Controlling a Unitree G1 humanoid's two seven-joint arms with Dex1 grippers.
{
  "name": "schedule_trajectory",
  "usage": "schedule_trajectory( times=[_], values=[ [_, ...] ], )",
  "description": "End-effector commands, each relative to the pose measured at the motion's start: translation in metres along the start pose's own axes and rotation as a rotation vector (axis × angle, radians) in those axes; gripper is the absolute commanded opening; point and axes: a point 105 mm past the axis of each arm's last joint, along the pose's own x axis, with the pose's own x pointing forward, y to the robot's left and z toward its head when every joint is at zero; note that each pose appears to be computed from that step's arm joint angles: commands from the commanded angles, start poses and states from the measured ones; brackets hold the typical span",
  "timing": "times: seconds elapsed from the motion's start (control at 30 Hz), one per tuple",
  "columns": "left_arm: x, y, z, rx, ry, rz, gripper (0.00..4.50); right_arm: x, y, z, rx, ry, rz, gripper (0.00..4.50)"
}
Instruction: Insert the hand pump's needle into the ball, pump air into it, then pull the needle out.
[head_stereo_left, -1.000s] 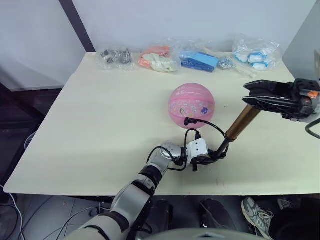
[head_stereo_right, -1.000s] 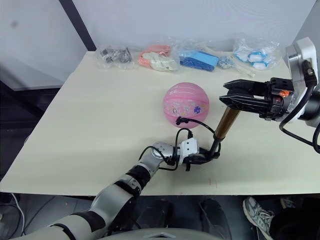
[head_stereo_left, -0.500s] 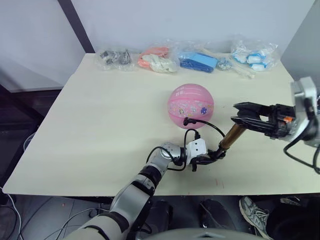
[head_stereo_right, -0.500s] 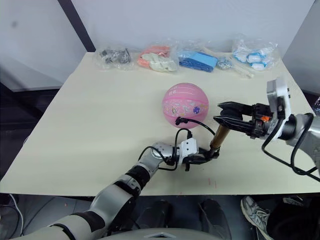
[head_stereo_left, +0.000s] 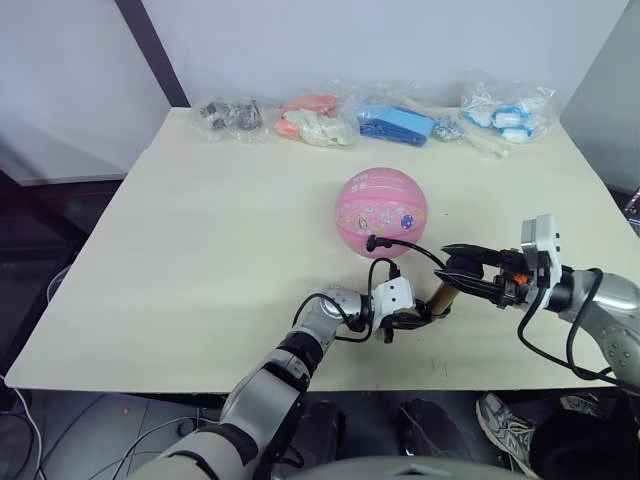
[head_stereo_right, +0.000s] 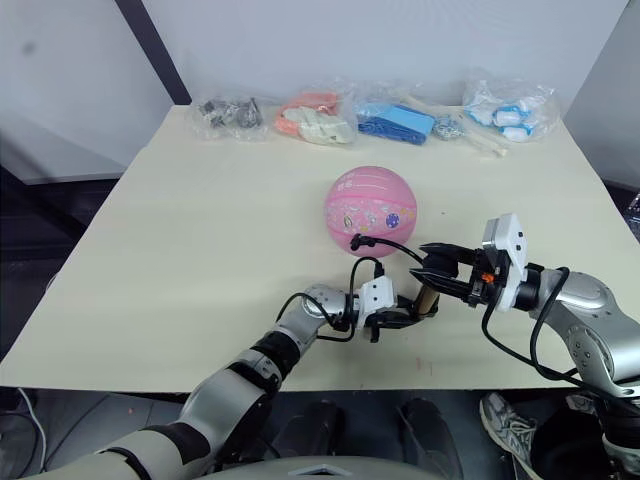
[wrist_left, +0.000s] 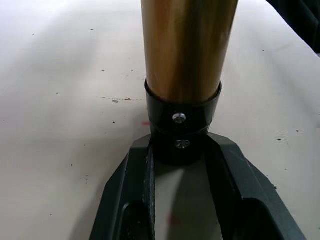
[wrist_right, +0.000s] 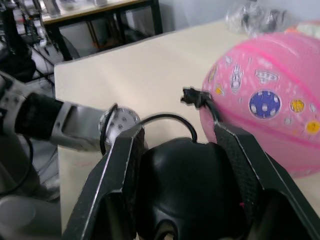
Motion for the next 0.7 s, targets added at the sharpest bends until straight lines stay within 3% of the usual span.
schedule_trajectory(
  times=[0.03, 0.33, 0.7],
  values=[
    [-0.002, -0.019, -0.030, -0.090, 0.092, -0.051, 1.04, -0.005, -0.002, 0.007, 0.019, 0.021, -0.002, 1.75],
    [-0.002, -0.020, -0.030, -0.095, 0.088, -0.054, 1.04, -0.026, 0.001, 0.083, -0.051, -0.041, 0.039, 1.75],
    [0.000, -0.022, -0.030, -0.094, 0.089, -0.058, 1.04, -0.044, 0.005, 0.157, -0.088, -0.117, 0.029, 1.75]
  ],
)
